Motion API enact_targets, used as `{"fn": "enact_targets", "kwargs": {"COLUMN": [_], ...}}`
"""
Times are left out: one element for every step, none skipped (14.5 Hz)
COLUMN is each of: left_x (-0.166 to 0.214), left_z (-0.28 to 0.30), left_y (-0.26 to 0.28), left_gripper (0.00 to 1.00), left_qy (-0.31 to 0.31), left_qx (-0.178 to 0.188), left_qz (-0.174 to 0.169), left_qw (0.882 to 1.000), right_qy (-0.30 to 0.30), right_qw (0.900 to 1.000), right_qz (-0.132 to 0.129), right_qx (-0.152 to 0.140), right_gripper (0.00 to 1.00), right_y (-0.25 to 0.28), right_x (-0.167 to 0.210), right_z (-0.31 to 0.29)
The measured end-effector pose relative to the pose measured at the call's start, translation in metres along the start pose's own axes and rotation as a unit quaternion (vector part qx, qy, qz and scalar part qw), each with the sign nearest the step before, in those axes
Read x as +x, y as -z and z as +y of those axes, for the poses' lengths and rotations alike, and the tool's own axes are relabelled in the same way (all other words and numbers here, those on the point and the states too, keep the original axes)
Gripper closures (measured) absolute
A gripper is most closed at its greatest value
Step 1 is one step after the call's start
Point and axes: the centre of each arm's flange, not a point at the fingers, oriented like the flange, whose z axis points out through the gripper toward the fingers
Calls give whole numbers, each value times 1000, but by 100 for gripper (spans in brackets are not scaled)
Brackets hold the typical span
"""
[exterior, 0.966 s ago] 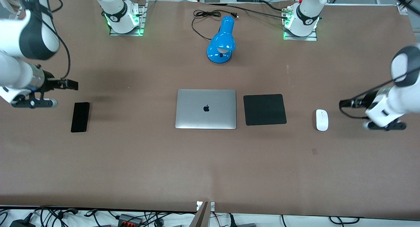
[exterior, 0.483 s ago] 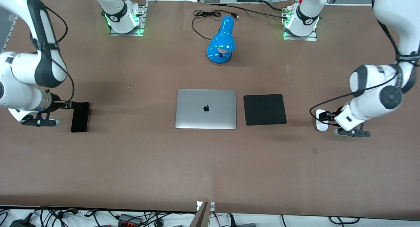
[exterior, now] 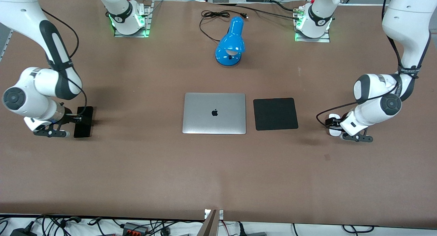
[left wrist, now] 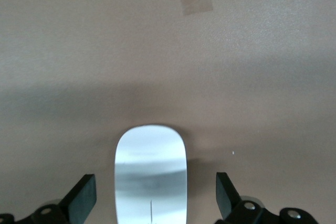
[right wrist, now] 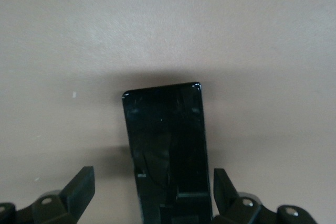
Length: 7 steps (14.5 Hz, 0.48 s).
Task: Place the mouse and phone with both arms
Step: 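Grasp the black phone with the right gripper while the left grasps the mouse, then carry the white mouse onto the mouse pad with the left gripper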
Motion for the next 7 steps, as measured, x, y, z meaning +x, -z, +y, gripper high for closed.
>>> {"fn": "enact_targets", "kwargs": {"left_x": [-1,-1,-3,-5,-7,-8,-9], "left_z": [1,1,1,2,2,3,3], "left_y": [-5,-8,-10,-12,-14,-16,-16], "left_gripper": [0,2,3,13,22,22,27], "left_qy": [-1,-1,-2,-2,-3,-3,-3], "left_qx": [-1,-2,-2,-3,-3,-4,-4], "left_qz": [2,2,1,-2,-5,-7,-7], "left_qw": [1000,1000,1000,1000,1000,1000,1000], "right_qy": [-2,-5,-9,-11,-13,-13,-13], "right_qw": [1000,1000,1000,1000,1000,1000,1000], "right_qz": [7,7,4,1,0,-1,-3], "right_qx": [1,2,3,3,4,4,4], "right_gripper": [0,0,0,0,0,0,0], "right_y": [-12,-23,-30,-36,-39,-40,-40], "right_x": [-7,-14,-19,-21,-22,-22,-22], "right_z": [2,6,11,15,18,19,18]}}
